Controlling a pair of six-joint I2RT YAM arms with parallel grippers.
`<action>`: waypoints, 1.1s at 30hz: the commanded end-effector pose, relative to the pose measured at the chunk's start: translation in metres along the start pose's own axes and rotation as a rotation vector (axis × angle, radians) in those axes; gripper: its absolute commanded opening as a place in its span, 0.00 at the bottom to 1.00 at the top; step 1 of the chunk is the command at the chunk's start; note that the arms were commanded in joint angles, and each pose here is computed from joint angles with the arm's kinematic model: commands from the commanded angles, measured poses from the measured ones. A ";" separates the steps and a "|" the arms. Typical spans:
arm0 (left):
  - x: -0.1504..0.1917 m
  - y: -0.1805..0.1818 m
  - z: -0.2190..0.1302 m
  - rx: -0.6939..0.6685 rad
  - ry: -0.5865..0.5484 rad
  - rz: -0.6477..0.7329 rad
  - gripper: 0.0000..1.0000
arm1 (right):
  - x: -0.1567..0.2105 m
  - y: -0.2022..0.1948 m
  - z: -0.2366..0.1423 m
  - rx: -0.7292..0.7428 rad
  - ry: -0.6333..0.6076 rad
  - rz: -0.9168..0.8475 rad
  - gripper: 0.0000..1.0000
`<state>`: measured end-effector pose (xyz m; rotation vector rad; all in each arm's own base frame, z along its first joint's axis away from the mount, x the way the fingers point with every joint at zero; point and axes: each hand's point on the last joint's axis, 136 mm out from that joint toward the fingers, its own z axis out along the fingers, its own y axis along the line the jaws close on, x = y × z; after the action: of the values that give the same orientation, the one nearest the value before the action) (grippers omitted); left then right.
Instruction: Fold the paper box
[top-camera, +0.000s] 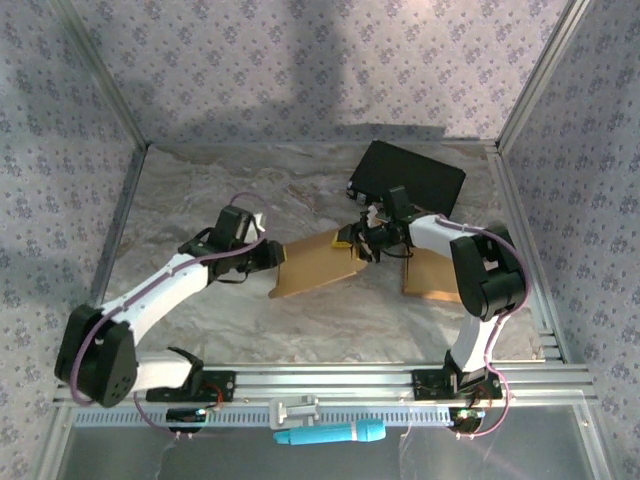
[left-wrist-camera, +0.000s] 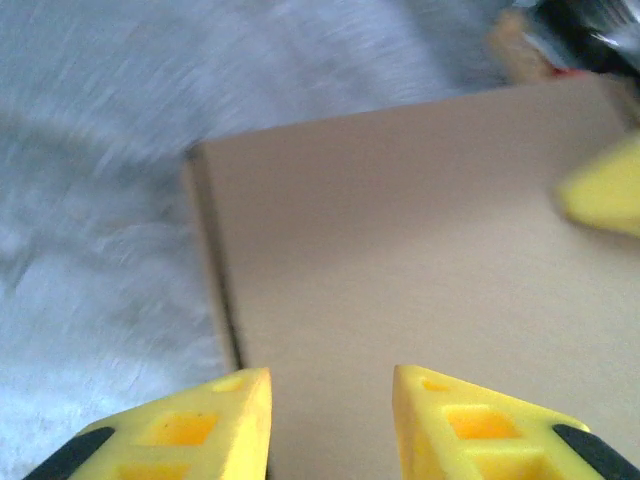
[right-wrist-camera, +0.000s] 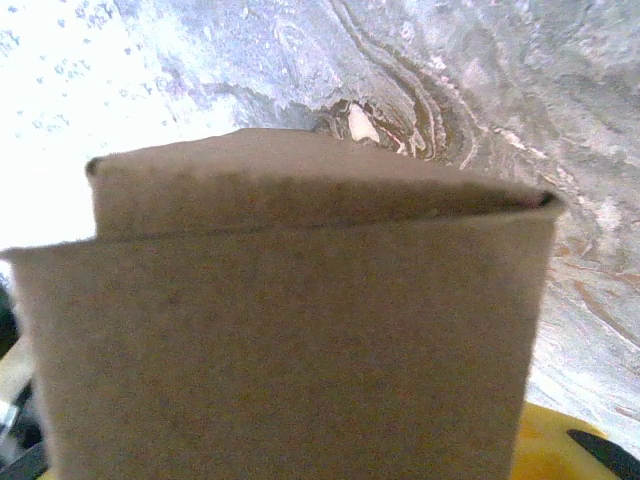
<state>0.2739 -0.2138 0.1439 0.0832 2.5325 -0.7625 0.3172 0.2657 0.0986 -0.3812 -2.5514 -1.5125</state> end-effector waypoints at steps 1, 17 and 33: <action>0.002 -0.030 -0.024 -0.054 -0.077 0.442 0.39 | -0.003 -0.003 -0.005 0.004 -0.008 0.134 0.42; 0.049 -0.061 -0.010 -0.165 0.054 1.302 0.60 | 0.018 -0.015 -0.031 0.073 0.088 0.487 0.43; 0.060 -0.072 -0.003 -0.171 0.062 1.309 0.62 | 0.070 -0.020 -0.030 0.149 0.243 0.663 0.50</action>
<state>0.2037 -0.2781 0.1378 1.5316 1.9469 -0.0029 0.2645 0.2358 0.1082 -0.8321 -2.1071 -1.1267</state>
